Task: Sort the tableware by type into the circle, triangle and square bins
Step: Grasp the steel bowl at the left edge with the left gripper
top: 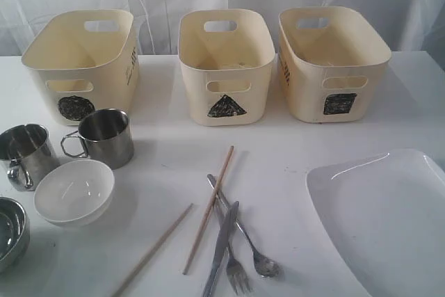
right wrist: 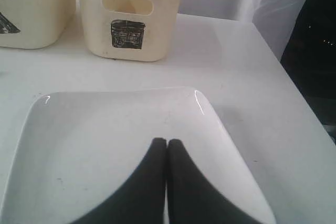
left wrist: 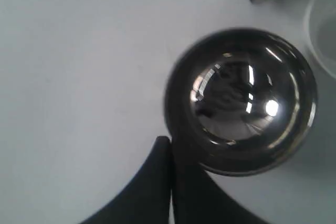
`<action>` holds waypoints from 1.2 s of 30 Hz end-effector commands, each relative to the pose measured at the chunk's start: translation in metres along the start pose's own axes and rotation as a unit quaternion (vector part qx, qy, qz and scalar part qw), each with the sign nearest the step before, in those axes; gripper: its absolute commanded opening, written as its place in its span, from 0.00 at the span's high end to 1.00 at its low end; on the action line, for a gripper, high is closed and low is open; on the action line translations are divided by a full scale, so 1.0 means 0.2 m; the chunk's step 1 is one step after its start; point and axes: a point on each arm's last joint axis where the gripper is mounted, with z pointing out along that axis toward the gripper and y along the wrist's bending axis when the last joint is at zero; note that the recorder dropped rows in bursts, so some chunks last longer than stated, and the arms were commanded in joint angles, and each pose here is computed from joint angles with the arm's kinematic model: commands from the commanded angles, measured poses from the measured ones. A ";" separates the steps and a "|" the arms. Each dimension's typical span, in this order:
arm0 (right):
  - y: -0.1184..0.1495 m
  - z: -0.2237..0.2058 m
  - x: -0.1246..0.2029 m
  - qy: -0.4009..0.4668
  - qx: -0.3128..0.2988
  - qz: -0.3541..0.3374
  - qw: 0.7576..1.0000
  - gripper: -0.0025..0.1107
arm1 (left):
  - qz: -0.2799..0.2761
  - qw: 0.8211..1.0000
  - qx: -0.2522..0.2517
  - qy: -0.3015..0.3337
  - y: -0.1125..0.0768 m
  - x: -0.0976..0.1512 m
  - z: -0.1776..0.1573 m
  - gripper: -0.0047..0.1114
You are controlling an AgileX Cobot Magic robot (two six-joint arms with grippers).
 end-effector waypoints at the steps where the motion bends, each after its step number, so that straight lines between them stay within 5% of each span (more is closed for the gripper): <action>1: 0.00 0.00 0.00 -0.006 0.000 0.001 1.000 0.98 | 0.017 0.995 0.060 0.075 -0.04 -0.05 0.12 0.96; 4: 0.00 0.00 0.00 -0.006 0.000 0.001 1.000 0.98 | 0.042 0.995 0.055 0.074 -0.03 -0.08 0.17 0.95; 7: 0.00 0.00 0.00 -0.006 0.000 0.001 1.000 0.98 | 0.065 0.997 0.041 0.027 -0.02 -0.13 0.19 0.84; 12: 0.00 0.00 0.00 -0.006 0.000 0.001 1.000 0.98 | 0.086 0.994 0.018 -0.062 -0.01 -0.20 0.21 0.46; 14: 0.00 0.00 0.00 -0.006 0.000 0.001 1.000 0.98 | 0.085 0.994 0.016 -0.070 -0.01 -0.20 0.21 0.37; 26: 0.00 0.00 0.00 -0.006 0.000 0.001 1.000 0.98 | 0.109 0.992 0.032 0.056 -0.01 -0.02 0.50 0.36; 36: 0.00 0.00 0.00 -0.006 0.000 0.001 1.000 0.98 | 0.092 0.995 0.019 0.036 0.00 -0.05 0.61 0.46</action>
